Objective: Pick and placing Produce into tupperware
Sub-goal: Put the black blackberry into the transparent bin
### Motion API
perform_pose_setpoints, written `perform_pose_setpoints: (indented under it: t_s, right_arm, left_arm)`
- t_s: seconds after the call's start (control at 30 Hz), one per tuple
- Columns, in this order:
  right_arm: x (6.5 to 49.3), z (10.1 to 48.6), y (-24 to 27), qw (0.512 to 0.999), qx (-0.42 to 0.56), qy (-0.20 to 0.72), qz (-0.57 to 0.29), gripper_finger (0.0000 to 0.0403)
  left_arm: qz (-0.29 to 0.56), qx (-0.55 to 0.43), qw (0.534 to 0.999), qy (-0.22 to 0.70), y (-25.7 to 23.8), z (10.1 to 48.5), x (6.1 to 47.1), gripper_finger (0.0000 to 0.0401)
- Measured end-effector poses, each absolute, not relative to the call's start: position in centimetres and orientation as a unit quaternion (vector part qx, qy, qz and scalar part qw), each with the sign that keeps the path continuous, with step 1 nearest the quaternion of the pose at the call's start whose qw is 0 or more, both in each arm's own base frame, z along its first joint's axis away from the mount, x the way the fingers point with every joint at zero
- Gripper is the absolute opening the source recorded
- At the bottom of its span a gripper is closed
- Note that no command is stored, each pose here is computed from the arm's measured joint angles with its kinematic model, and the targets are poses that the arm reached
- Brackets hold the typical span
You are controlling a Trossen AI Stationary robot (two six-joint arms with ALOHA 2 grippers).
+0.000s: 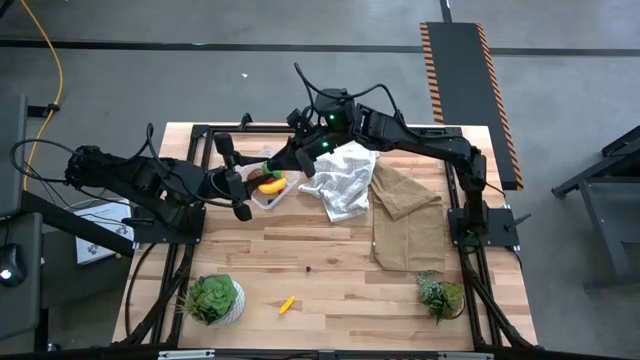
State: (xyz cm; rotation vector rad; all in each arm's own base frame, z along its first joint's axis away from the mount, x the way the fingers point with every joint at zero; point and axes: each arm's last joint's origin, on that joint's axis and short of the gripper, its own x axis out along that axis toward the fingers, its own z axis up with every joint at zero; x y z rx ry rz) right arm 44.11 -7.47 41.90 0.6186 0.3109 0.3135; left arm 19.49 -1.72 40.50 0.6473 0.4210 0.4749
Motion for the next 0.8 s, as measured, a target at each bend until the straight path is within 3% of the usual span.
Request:
perform_pose_setpoints:
  t_s: [0.8]
  right_arm:
    - [44.2, 41.8, -7.0, 0.927, 0.302, 0.154, 0.162, 0.0082]
  left_arm:
    - [0.221, 0.315, 0.900, 0.204, -2.0, 40.2, 20.5, 0.0159]
